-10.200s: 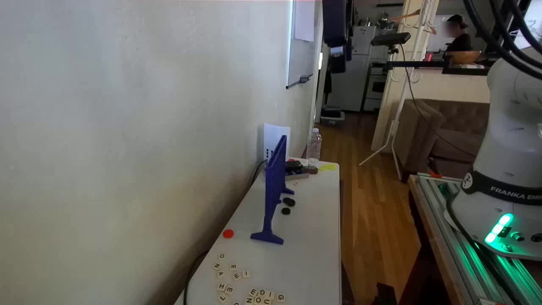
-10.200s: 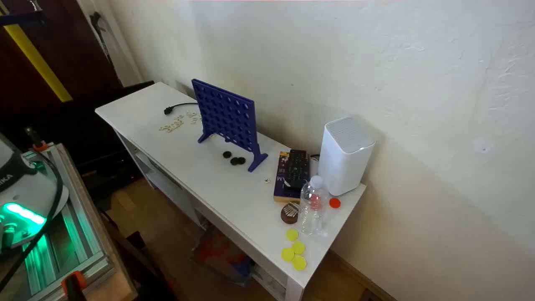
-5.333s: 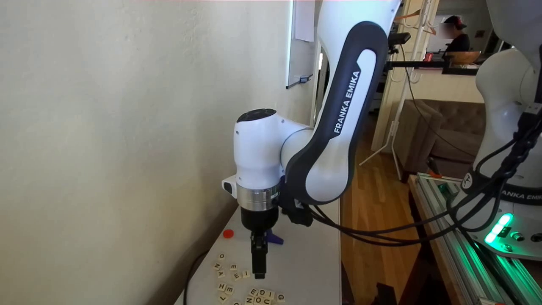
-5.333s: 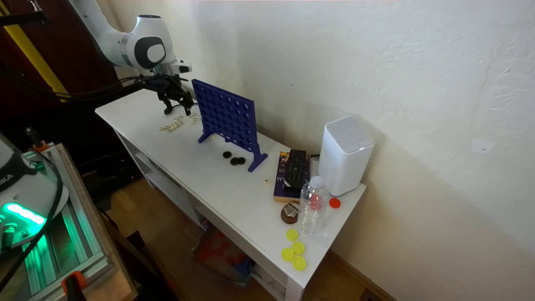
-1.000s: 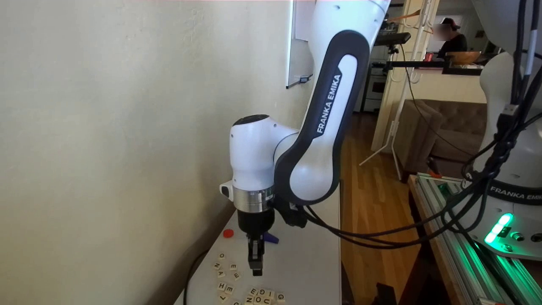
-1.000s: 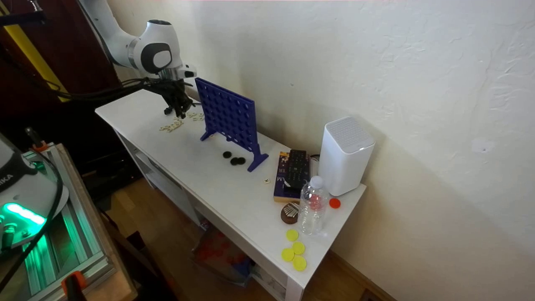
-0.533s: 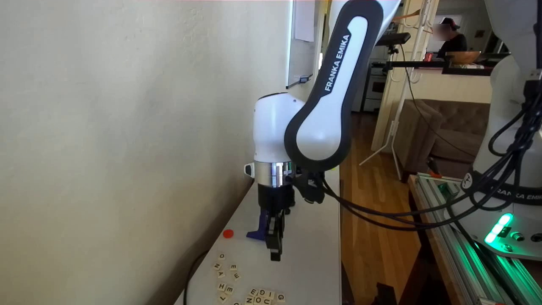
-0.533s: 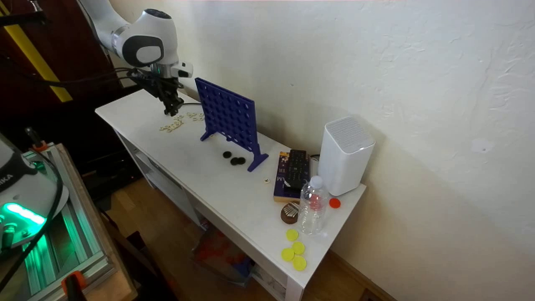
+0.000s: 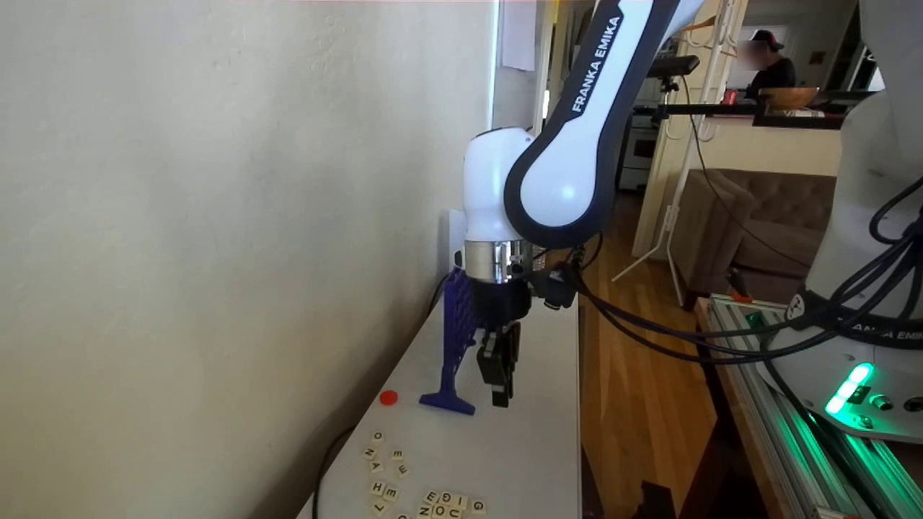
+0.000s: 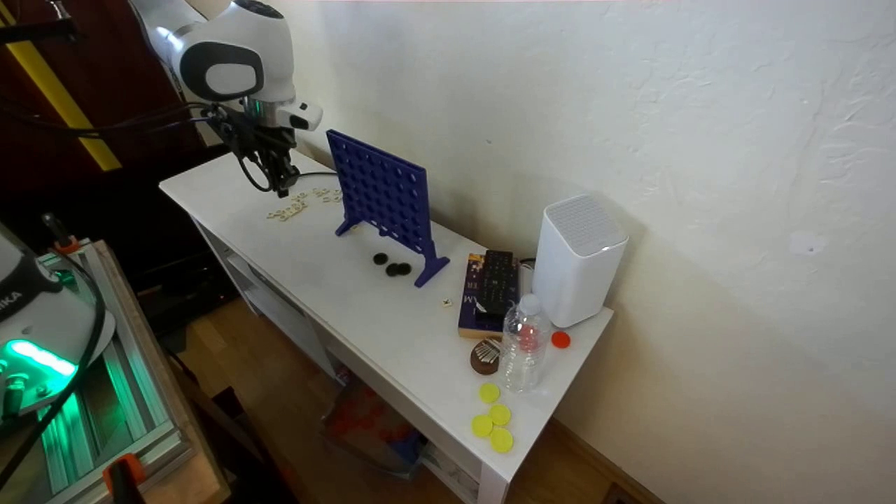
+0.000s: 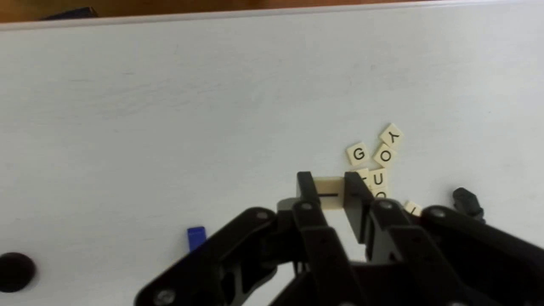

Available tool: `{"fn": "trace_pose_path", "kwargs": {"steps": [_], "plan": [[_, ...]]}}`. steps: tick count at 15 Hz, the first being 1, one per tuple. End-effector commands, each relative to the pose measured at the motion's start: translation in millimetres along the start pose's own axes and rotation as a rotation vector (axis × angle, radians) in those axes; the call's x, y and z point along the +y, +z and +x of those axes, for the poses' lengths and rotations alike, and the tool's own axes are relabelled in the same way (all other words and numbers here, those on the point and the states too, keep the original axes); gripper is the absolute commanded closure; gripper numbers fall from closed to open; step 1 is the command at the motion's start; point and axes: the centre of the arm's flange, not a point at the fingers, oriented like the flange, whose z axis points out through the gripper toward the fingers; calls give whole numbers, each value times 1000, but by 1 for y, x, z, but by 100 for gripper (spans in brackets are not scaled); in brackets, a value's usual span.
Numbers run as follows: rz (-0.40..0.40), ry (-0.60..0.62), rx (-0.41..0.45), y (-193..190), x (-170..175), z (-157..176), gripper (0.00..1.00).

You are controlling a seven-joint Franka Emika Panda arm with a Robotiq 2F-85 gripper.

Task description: Move one letter tile to the right

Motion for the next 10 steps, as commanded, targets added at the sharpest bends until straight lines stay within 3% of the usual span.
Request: {"fn": "trace_pose_path", "kwargs": {"steps": [1,4,5,8,10], "plan": [[-14,31,8,-4,5,-1,78],[-31,66,25,-12,6,-3,78],[-61,79,35,-9,5,0,95],[-46,228,74,-28,50,9,95],[-27,345,104,-47,99,12,95]]}}
